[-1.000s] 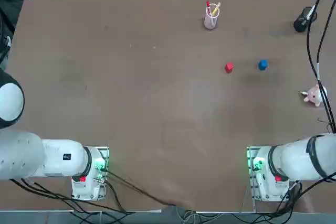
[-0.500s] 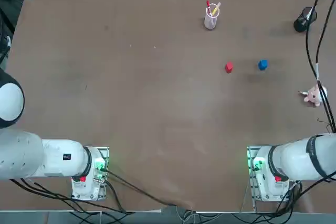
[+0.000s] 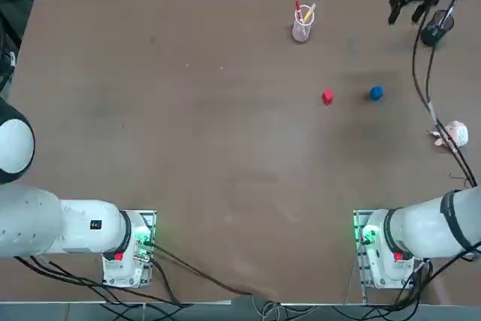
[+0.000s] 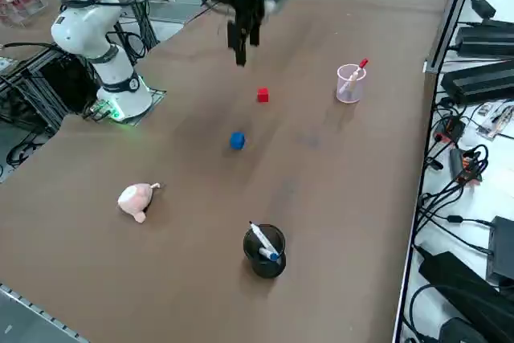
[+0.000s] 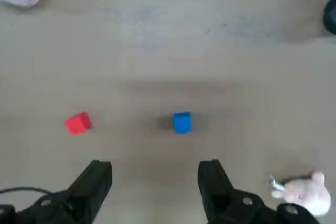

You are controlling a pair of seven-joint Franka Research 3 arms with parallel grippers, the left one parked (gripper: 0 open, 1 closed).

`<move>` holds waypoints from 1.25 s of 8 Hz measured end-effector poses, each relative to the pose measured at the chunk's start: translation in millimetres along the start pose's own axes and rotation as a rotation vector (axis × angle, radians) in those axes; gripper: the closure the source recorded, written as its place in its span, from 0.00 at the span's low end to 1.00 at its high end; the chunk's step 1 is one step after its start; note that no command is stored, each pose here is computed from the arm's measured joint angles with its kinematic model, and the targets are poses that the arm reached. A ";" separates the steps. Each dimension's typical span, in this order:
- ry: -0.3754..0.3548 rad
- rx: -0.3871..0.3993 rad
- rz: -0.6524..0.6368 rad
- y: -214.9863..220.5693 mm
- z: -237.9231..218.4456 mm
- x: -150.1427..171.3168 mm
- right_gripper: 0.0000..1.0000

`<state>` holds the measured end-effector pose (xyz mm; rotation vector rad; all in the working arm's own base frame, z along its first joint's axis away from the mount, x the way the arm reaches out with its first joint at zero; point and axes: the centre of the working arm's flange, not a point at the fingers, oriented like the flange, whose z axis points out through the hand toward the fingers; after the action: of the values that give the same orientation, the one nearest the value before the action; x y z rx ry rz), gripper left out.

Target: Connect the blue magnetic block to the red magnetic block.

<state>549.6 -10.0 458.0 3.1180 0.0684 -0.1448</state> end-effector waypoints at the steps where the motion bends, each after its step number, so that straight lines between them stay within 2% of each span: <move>1: 0.011 -0.006 -0.046 6.4 36.0 -3.8 0.00; 3: 0.043 -0.010 -0.141 30.6 99.7 -18.6 0.00; 5: 0.012 -0.016 -0.224 41.1 153.9 -24.8 0.00; 8: -0.032 -0.026 -0.243 39.4 202.5 -18.1 0.00; 10: -0.043 -0.030 -0.204 38.3 219.0 -16.2 0.00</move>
<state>515.0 -53.7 242.2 3.0700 0.3843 -0.2109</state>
